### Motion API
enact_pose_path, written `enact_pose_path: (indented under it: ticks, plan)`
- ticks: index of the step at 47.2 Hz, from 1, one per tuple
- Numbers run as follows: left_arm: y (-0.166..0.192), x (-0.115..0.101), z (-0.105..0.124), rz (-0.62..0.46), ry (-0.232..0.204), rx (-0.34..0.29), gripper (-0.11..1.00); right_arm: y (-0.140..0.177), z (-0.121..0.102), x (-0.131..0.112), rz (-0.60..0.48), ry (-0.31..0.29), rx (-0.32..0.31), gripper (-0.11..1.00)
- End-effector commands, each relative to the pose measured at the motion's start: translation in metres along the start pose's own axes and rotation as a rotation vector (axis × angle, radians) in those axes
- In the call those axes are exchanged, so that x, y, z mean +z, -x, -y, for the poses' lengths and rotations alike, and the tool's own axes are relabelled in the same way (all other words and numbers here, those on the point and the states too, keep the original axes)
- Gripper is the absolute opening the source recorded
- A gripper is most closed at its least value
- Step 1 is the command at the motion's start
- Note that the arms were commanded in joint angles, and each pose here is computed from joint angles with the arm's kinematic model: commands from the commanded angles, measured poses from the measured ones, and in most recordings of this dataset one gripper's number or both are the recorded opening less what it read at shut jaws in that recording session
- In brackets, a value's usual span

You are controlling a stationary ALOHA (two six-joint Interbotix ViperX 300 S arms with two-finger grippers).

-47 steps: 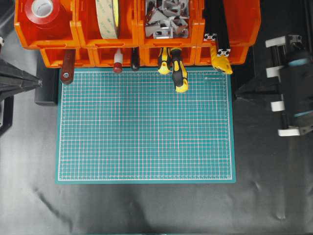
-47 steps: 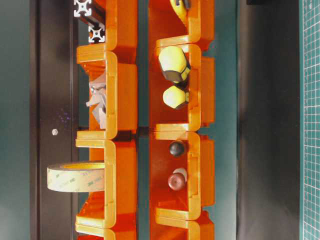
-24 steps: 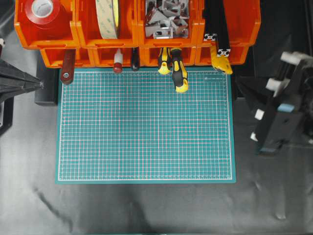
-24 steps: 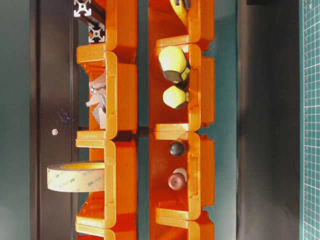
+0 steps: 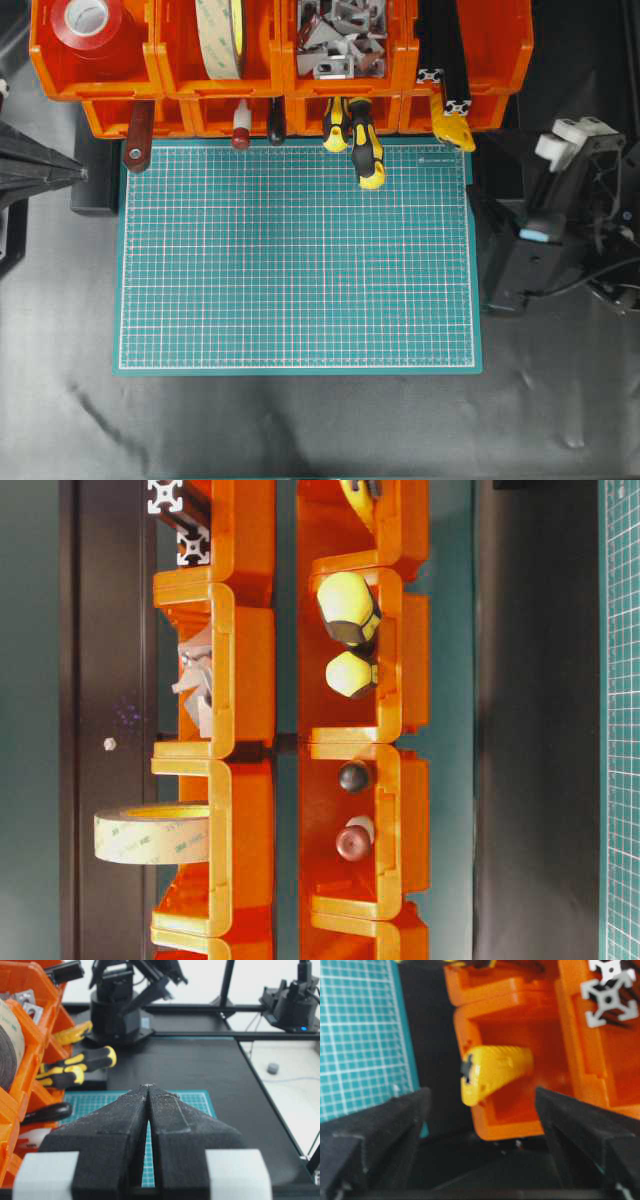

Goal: Pick cutter from container rack with right arm.
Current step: 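Move the right gripper from rest toward the rack's right side, then close the right gripper on the yellow box cutter in the rack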

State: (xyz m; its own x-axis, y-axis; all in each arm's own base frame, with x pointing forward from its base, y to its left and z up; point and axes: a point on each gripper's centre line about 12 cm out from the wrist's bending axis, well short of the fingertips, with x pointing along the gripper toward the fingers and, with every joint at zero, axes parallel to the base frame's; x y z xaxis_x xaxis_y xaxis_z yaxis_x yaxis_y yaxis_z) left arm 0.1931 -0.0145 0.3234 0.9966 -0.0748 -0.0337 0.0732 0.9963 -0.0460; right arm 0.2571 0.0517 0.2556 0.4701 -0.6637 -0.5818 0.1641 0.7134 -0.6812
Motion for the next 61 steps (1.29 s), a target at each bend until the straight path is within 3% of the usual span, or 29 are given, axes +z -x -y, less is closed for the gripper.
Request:
enact_pose_path:
  ticks: [1,11,22,47,54,61]
  plan:
    - [-0.001,0.007,0.001,0.018,-0.002,-0.002,0.0,-0.005,0.0,0.002,0.006,-0.012,-0.003,0.81]
    - [-0.001,0.002,0.0,0.006,0.0,-0.002,0.0,-0.023,-0.008,0.001,0.002,0.025,-0.009,0.77]
    - [0.002,0.001,0.0,0.005,0.001,-0.002,0.0,-0.044,-0.004,0.003,-0.017,0.04,-0.058,0.76]
    - [0.01,-0.001,0.0,-0.023,0.002,0.002,0.0,-0.065,-0.01,-0.001,-0.051,0.062,-0.056,0.73]
    - [0.01,-0.001,0.0,-0.023,0.002,0.002,0.0,-0.065,-0.01,-0.001,-0.052,0.064,-0.053,0.6]
    - [0.011,0.0,0.0,-0.02,0.002,0.002,0.0,-0.063,-0.012,-0.001,-0.045,0.066,-0.047,0.35]
